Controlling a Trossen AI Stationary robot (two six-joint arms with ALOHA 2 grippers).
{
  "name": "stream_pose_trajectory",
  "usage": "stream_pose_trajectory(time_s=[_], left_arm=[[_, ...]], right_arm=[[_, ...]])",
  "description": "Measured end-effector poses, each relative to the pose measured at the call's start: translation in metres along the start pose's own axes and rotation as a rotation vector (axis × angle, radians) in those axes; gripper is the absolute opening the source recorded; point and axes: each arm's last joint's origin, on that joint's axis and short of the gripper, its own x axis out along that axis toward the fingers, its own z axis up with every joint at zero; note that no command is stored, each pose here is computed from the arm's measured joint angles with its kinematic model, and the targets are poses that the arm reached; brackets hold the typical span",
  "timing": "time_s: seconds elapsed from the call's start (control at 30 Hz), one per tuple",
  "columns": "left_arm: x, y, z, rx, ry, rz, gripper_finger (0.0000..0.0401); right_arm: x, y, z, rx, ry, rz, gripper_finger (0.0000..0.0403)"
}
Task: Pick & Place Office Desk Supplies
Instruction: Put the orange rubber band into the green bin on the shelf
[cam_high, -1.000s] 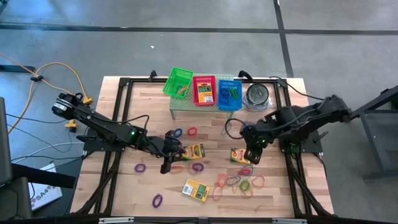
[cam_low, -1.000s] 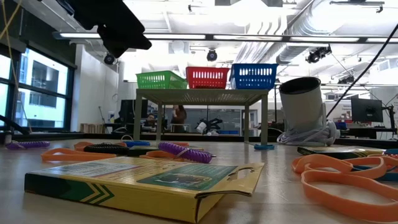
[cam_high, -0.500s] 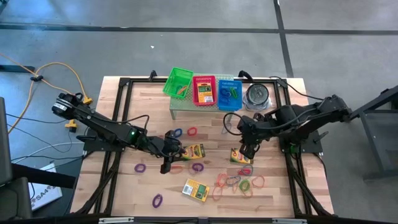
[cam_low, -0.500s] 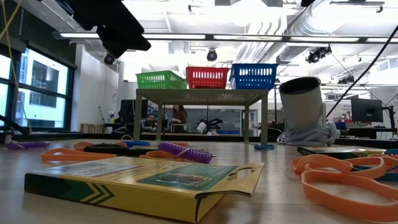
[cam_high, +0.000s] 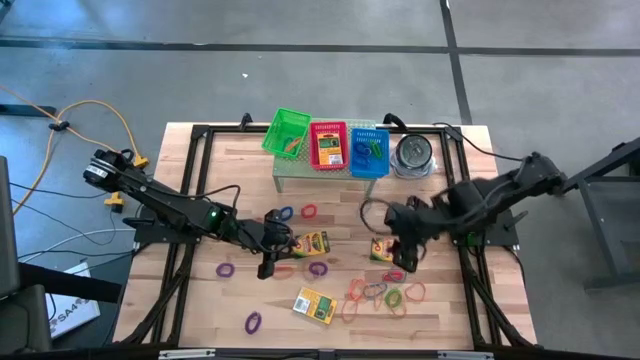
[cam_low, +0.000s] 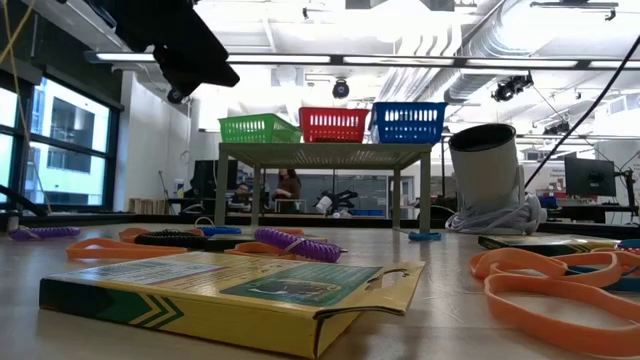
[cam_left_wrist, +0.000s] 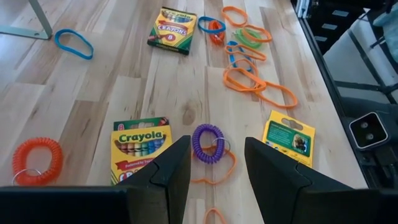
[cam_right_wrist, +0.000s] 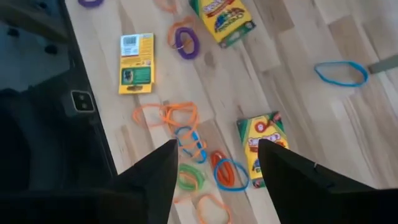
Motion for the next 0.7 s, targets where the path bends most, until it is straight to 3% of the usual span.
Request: stream_pose_trajectory(time_s=[0.27,0.53,0.7], left_arm=[[0.0,0.0,0.0,-0.003,0.001,0.001,0.0147],[0.0,0.0,0.0,-0.003,0.001,0.0,0.0147],[0.0,0.0,0.0,-0.003,0.001,0.0,0.0147]], right_arm=[[0.025,0.021,-0.042,-0.081,0.104,0.013,0.0211],[0.071,0.023,-0.097,0.084,0.146,-0.063,0.0211],[0.103,0.009,-0.131,0.194,0.172,-0.115,0.0211]])
